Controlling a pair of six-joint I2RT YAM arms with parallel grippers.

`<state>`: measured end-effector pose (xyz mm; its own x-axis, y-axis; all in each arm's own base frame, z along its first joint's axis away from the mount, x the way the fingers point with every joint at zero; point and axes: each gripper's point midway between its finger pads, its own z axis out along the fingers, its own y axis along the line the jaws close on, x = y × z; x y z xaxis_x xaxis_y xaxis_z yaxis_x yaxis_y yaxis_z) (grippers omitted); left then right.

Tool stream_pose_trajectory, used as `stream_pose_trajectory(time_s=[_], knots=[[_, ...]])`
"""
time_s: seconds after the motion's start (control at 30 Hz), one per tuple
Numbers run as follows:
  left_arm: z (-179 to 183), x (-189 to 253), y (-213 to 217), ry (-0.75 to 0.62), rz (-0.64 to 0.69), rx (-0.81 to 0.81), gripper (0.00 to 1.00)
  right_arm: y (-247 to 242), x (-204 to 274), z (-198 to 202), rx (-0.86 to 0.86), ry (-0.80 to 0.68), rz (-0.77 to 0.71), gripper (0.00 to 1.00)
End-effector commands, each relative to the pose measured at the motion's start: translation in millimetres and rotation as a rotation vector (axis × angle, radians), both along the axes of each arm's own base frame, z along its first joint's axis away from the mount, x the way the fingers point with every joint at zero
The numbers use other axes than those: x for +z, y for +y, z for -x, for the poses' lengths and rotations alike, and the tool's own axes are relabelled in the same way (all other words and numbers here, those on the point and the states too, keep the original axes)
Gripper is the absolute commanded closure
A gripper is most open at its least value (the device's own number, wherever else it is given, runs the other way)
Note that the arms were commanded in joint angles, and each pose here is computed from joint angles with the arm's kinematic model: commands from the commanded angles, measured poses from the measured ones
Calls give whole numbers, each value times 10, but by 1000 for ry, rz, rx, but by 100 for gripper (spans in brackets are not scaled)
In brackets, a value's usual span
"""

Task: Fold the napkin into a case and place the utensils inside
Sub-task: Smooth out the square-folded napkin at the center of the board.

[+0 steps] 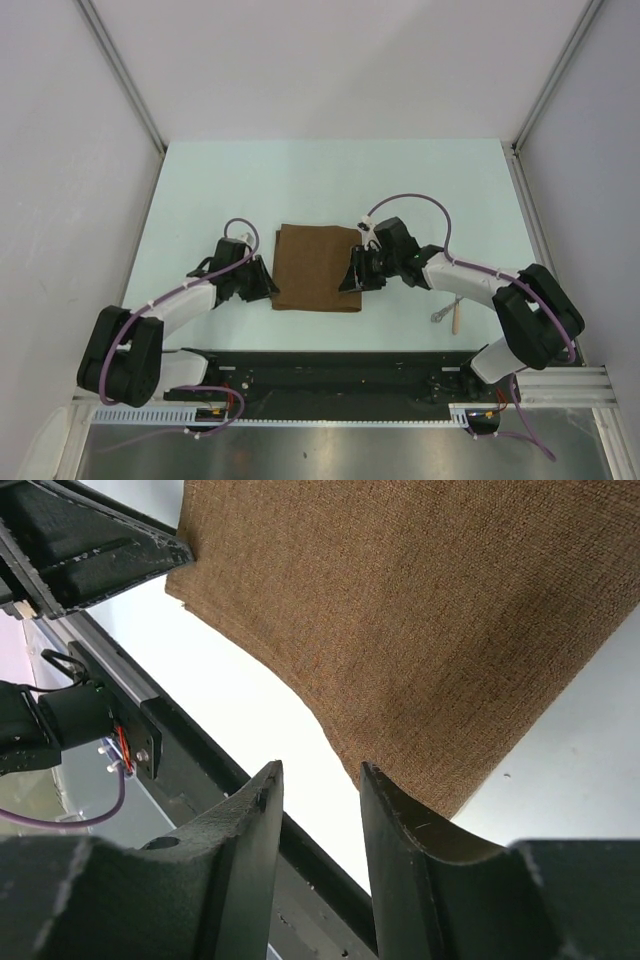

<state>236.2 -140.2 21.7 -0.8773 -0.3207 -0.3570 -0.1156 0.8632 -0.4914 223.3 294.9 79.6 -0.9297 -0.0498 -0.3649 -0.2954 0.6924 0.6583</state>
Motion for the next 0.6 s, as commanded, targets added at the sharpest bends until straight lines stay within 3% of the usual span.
stream_pose_trajectory(time_s=[0.0,0.07,0.3,0.57], knots=[[18,72,-23,-40,11,-27,67,36,142,-35,4,-45,-48,59],[32,111,-47,-48,27,-36,78,36,119,-26,3,-37,-48,59],[80,246,-98,-68,66,-55,99,50,0,-7,5,-9,-34,60],[202,234,-197,-49,126,-60,100,50,-103,-13,-7,24,-18,66]])
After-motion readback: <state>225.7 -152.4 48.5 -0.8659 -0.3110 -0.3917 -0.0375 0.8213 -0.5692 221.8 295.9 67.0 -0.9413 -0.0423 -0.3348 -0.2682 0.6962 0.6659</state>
